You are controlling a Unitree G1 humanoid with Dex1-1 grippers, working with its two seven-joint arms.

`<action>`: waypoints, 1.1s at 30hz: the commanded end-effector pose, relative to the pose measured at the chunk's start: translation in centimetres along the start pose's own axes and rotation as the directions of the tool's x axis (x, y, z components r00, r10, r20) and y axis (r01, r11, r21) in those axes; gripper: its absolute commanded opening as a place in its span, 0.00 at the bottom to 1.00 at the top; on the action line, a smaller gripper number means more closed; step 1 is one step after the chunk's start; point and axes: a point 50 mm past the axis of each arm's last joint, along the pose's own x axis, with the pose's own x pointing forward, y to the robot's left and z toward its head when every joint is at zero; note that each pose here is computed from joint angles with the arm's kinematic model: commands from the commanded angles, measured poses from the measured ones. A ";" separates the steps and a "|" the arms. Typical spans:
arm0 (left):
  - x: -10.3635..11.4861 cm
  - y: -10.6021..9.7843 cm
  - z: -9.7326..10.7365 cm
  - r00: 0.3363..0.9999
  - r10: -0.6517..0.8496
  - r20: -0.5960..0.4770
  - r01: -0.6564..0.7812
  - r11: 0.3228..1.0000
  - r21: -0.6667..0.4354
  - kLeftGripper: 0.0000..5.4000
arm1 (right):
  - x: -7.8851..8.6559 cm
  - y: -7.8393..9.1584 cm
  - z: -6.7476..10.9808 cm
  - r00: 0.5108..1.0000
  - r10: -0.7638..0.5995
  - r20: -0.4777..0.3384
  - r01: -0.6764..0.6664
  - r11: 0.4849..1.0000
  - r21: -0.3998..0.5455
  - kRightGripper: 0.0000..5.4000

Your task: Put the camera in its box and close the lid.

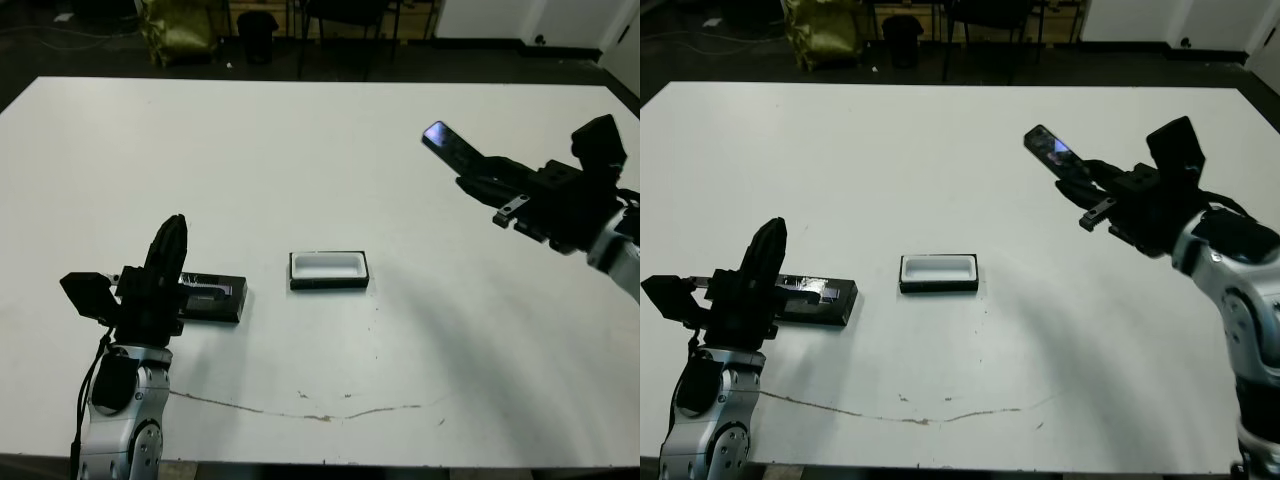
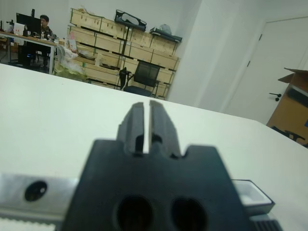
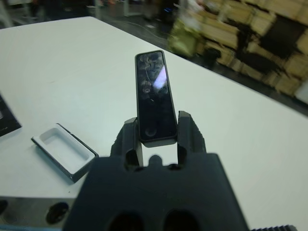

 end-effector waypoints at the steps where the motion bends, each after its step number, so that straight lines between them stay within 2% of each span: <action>1: -0.4 0.4 -0.6 1.000 0.014 -0.026 -0.013 1.000 0.008 0.00 | 1.4 -0.1 0.4 0.998 0.069 -0.009 -0.069 0.995 -0.070 0.07; 4: -0.6 0.5 -0.6 0.999 0.024 -0.029 -0.024 1.000 0.010 0.00 | 2.8 0.1 0.7 0.988 0.153 -0.020 -0.154 0.986 -0.067 0.07; 9: -0.7 0.6 -0.7 0.999 0.031 -0.028 -0.030 0.999 0.016 0.00 | 4.7 0.5 0.8 0.965 0.257 -0.055 -0.262 0.955 -0.136 0.07; 13: -0.8 0.6 -0.8 0.999 0.030 -0.031 -0.030 0.999 0.012 0.00 | 6.0 1.0 0.4 0.927 0.363 -0.091 -0.372 0.921 -0.117 0.07; 22: -0.8 0.6 -1.0 0.999 0.020 -0.027 -0.020 1.000 0.016 0.00 | 7.0 1.7 0.2 0.849 0.479 -0.222 -0.521 0.829 -0.203 0.07; 26: -0.8 0.5 -1.0 0.999 0.023 -0.032 -0.022 1.000 0.014 0.00 | 7.1 1.8 0.5 0.791 0.530 -0.307 -0.599 0.774 -0.206 0.07; 28: -0.8 0.5 -1.0 0.999 0.021 -0.030 -0.020 1.000 0.017 0.00 | 7.2 1.8 0.6 0.765 0.556 -0.325 -0.629 0.754 -0.190 0.07; 33: -0.7 0.5 -1.0 1.000 0.013 -0.020 -0.012 1.000 0.020 0.00 | 7.2 1.8 1.0 0.739 0.586 -0.333 -0.663 0.720 -0.206 0.07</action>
